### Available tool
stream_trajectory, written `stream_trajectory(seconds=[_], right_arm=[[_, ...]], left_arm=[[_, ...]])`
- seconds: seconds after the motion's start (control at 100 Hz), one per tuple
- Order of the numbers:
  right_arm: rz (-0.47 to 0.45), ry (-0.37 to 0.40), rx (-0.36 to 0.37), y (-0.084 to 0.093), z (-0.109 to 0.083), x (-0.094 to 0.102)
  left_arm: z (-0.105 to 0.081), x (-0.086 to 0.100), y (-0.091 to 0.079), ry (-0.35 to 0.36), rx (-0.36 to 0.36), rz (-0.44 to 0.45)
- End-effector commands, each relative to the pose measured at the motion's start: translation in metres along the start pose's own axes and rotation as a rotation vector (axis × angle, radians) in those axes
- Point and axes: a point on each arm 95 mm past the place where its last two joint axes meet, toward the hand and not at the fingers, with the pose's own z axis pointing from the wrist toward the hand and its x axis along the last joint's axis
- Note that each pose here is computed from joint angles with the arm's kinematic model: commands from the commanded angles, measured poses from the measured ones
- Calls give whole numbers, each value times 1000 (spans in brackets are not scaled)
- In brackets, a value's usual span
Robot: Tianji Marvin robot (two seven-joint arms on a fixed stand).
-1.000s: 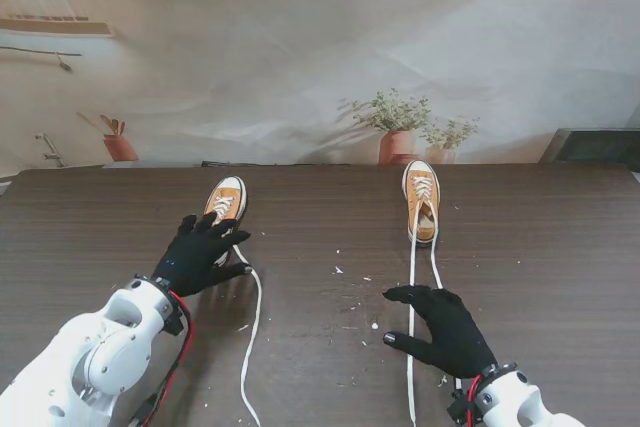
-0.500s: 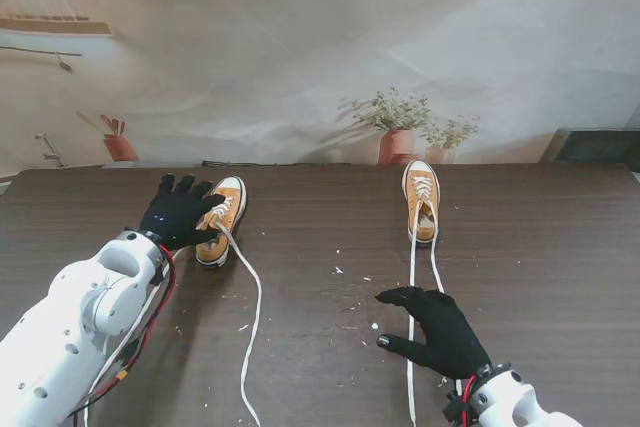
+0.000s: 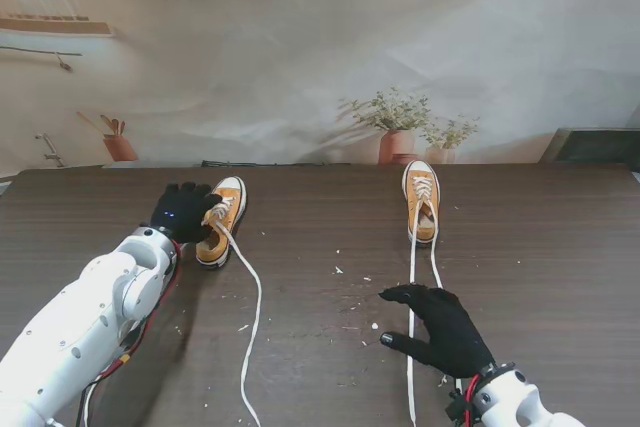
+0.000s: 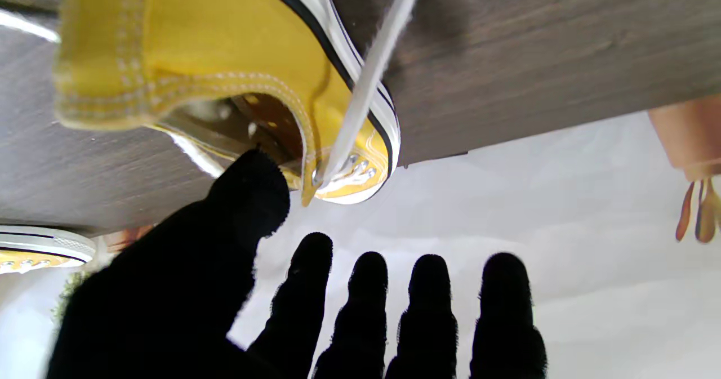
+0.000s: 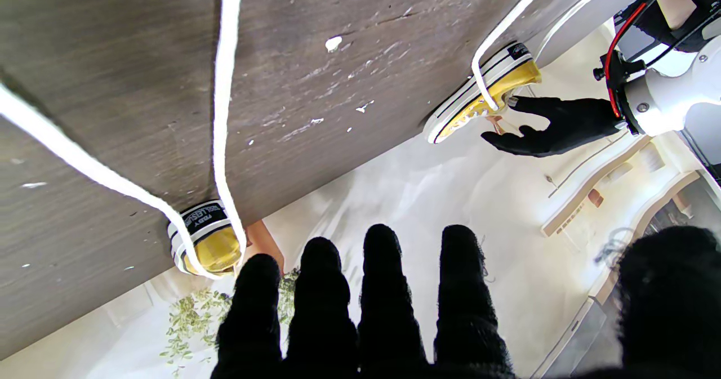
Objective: Tie the shoelaces into a bow on the shoes
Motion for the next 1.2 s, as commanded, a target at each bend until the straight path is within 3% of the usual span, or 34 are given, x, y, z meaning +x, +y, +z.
stream_trajectory(seconds=[0.0,0.47,0.61,0.89,1.19], right_arm=[[0,-3,11,-1,-2,0],[10,-19,2,0,-3,2],[49,-29,13,0,-5,2],[33,-37,16,1,-4,1],[19,-37,9,2,-6,0]], left_arm=[[4,6,-1,-1,-31,3],[19,16,15,19,-94,5],[25,20,23,17,-82,-16],[36,32,34,16,-4,-50],[39,41,50,26,21,-59]])
